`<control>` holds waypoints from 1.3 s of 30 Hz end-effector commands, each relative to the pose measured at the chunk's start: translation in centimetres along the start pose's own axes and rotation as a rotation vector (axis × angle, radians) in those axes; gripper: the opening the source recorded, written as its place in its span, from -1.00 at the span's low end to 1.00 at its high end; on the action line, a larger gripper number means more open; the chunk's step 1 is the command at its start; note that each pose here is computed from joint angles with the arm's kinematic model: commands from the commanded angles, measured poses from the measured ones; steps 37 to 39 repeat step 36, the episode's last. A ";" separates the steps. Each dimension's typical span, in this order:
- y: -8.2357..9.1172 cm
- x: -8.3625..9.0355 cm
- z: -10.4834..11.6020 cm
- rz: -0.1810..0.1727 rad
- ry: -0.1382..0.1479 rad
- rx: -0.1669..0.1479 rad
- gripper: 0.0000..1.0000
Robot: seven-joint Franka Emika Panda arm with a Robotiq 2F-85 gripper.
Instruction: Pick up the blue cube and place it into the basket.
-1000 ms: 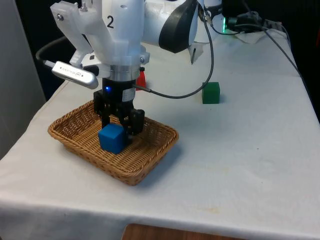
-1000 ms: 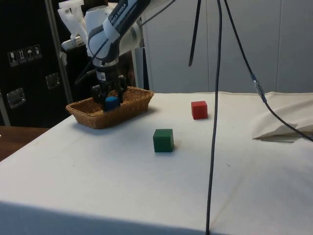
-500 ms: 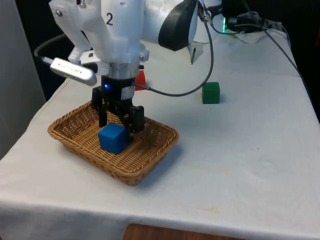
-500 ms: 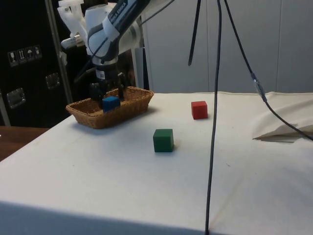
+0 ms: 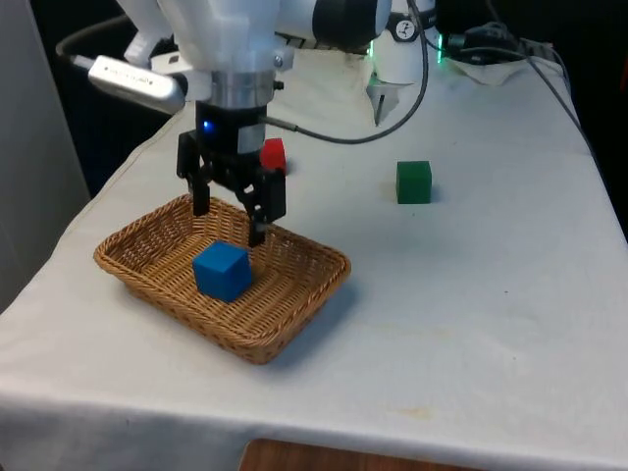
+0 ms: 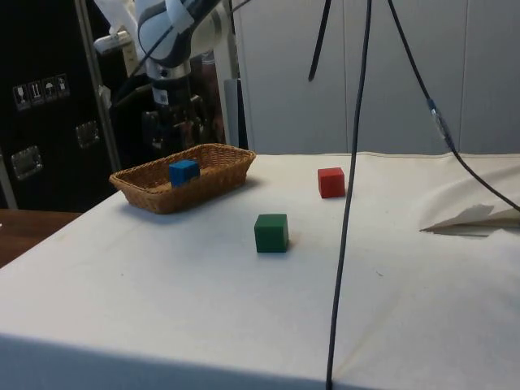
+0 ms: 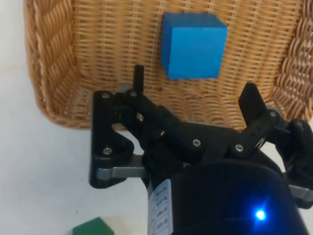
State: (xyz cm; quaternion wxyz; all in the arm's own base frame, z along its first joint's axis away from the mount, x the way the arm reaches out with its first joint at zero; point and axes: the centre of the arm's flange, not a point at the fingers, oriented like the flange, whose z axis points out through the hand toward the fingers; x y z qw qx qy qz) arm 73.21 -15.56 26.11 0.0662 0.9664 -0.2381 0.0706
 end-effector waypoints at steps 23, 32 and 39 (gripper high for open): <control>0.2 -0.2 -8.0 -0.081 -0.015 0.011 1.00; -0.2 -0.2 -9.9 -0.125 -0.027 0.010 1.00; -0.4 -0.2 -10.6 -0.140 -0.032 0.009 1.00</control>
